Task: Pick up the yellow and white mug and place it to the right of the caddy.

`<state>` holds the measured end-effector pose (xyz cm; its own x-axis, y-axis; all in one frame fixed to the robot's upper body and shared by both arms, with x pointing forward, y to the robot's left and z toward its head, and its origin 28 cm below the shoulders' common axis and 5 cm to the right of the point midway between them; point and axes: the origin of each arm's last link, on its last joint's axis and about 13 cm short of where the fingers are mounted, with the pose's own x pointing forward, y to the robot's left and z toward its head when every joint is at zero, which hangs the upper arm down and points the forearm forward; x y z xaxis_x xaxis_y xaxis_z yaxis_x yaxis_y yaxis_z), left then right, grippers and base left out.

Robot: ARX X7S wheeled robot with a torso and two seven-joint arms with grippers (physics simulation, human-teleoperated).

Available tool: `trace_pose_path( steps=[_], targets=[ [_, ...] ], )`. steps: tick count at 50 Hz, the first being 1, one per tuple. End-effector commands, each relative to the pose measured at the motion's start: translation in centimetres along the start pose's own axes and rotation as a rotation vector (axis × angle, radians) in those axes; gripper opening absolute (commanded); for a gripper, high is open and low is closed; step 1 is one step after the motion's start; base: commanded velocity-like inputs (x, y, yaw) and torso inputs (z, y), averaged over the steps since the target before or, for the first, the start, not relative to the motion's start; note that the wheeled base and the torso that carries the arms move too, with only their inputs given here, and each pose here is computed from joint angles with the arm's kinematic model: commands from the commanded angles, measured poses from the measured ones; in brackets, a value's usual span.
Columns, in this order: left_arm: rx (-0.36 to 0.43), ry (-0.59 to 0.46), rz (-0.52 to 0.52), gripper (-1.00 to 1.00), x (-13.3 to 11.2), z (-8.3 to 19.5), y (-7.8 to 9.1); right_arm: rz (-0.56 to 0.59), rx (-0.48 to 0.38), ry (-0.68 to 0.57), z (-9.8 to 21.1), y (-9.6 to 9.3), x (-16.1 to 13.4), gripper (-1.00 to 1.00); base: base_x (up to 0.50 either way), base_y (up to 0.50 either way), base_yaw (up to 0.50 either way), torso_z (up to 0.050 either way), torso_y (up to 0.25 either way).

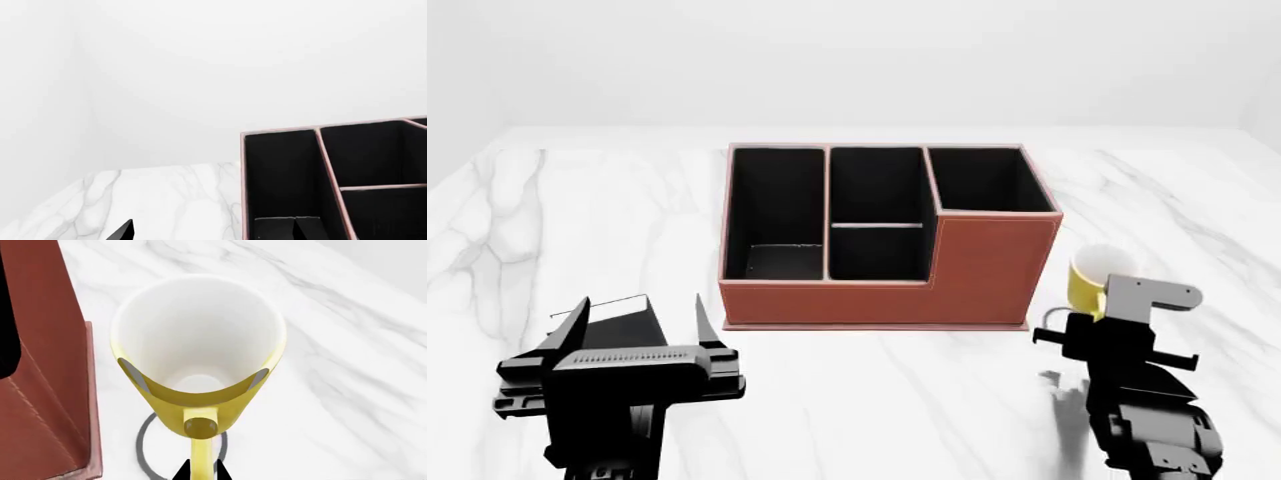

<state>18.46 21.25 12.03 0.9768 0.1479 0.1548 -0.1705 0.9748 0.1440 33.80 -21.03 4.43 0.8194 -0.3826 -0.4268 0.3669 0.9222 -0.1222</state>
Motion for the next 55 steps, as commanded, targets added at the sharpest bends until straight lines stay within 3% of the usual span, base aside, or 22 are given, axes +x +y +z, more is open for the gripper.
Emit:
trace_pose_path(
  steps=[1,55],
  targets=[
    [0.000,0.000,-0.001,1.00,0.0,0.0,0.0,0.000,-0.023,0.000,-0.1,-0.1,0.6,-1.00,0.00,0.00,0.00,0.000,0.000],
    [0.002,-0.002,-0.002,1.00,0.0,0.0,0.0,0.018,-0.048,0.077,-1.6,0.2,1.1,-1.00,0.00,0.00,0.00,0.000,0.001]
  ],
)
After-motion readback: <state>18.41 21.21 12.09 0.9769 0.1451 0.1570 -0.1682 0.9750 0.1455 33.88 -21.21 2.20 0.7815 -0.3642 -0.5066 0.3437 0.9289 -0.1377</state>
